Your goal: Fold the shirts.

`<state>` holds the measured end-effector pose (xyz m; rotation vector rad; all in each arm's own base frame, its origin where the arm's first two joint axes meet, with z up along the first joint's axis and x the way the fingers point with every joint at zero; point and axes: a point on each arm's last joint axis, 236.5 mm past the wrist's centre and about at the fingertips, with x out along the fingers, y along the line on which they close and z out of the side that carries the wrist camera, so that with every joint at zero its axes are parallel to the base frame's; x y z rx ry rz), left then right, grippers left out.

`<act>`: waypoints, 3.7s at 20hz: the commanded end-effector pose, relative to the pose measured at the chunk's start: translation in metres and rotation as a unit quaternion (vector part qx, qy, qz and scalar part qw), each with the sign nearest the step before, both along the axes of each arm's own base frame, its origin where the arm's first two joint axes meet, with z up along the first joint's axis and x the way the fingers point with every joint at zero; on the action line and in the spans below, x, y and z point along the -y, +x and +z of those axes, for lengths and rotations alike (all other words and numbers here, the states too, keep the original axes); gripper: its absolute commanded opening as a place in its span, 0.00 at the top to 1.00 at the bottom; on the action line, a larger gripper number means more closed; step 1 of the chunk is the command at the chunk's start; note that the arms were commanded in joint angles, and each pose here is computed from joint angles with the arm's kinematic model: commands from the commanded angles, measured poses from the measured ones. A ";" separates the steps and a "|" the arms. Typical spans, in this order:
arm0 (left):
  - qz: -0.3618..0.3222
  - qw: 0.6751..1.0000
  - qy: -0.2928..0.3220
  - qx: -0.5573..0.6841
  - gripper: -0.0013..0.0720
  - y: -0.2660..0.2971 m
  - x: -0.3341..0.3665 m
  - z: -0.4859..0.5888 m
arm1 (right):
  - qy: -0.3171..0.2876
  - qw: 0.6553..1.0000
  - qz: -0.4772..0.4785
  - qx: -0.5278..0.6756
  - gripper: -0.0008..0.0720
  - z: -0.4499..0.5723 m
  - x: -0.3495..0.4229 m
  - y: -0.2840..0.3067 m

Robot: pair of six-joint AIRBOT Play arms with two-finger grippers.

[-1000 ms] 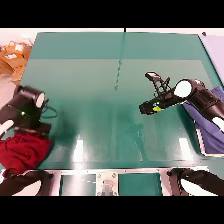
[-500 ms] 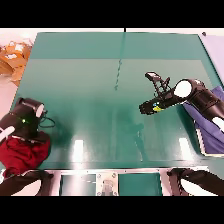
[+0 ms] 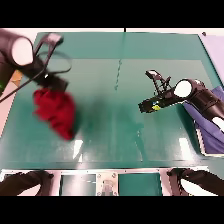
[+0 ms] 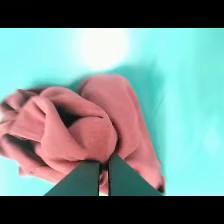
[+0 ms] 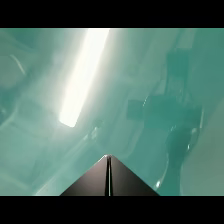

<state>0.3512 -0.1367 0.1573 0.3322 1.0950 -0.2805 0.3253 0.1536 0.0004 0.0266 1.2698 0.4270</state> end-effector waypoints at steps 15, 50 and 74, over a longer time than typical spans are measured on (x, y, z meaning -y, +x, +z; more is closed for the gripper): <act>-0.042 0.988 -0.098 -0.115 0.22 0.035 0.073 -0.066 | 0.018 0.979 -0.200 0.019 0.30 0.080 0.135 0.053; -0.052 0.982 -0.179 -0.035 0.95 0.077 0.083 -0.009 | 0.160 0.961 -0.222 0.040 0.97 0.087 0.165 0.130; -0.087 0.950 -0.111 0.279 0.95 0.068 0.023 0.171 | 0.173 0.936 -0.194 0.238 0.97 0.256 0.111 0.035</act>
